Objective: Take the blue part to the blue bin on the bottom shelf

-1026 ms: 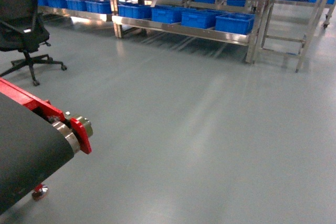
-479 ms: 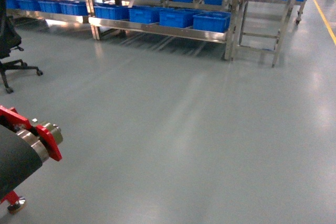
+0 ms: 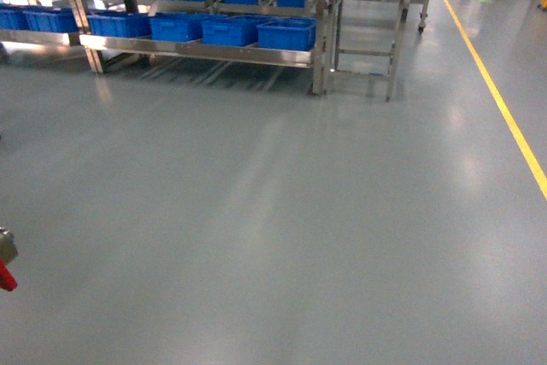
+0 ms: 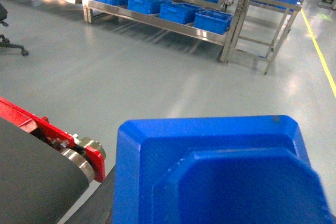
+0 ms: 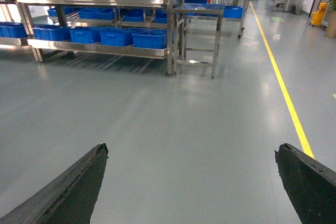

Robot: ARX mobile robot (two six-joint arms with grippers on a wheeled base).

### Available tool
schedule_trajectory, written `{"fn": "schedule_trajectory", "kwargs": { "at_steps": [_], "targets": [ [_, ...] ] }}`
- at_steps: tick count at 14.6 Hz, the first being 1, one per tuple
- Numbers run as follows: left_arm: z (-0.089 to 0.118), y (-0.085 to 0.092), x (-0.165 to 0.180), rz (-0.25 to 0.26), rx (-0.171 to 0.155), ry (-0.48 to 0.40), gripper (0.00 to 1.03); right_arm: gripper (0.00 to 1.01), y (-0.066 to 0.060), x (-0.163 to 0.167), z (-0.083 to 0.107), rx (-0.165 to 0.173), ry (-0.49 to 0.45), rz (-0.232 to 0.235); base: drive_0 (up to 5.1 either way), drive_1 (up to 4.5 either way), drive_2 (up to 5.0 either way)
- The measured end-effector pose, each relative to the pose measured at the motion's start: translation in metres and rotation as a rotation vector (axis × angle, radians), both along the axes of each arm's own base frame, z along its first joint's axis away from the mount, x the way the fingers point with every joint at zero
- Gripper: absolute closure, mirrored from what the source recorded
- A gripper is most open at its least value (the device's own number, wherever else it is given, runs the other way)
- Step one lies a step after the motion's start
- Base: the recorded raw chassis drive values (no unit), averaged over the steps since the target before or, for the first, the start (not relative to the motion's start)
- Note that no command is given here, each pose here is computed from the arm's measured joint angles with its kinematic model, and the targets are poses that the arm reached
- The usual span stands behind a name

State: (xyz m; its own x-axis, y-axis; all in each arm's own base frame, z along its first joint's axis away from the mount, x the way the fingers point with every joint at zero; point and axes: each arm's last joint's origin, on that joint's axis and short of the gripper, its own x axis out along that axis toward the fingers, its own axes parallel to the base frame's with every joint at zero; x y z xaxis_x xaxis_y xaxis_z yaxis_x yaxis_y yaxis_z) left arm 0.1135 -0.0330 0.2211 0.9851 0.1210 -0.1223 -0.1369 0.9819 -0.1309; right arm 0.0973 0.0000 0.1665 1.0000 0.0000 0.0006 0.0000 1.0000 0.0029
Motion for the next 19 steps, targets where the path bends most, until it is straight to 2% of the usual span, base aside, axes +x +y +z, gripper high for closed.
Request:
{"fn": "schedule_trajectory", "kwargs": {
  "at_steps": [11,19],
  "targets": [
    [-0.0001,-0.0003,0.0000,-0.005,0.000,0.001,0.60,0.03,-0.0001,0.0000,0.0002,0.000,-0.002,-0.002,-1.3,-1.35,-1.3],
    [0.0001,-0.0003,-0.0002,-0.002,0.001,0.000,0.60,0.03,0.0000,0.0000,0.0000,0.000,0.000,0.000,0.0,4.07,-4.1]
  ]
}}
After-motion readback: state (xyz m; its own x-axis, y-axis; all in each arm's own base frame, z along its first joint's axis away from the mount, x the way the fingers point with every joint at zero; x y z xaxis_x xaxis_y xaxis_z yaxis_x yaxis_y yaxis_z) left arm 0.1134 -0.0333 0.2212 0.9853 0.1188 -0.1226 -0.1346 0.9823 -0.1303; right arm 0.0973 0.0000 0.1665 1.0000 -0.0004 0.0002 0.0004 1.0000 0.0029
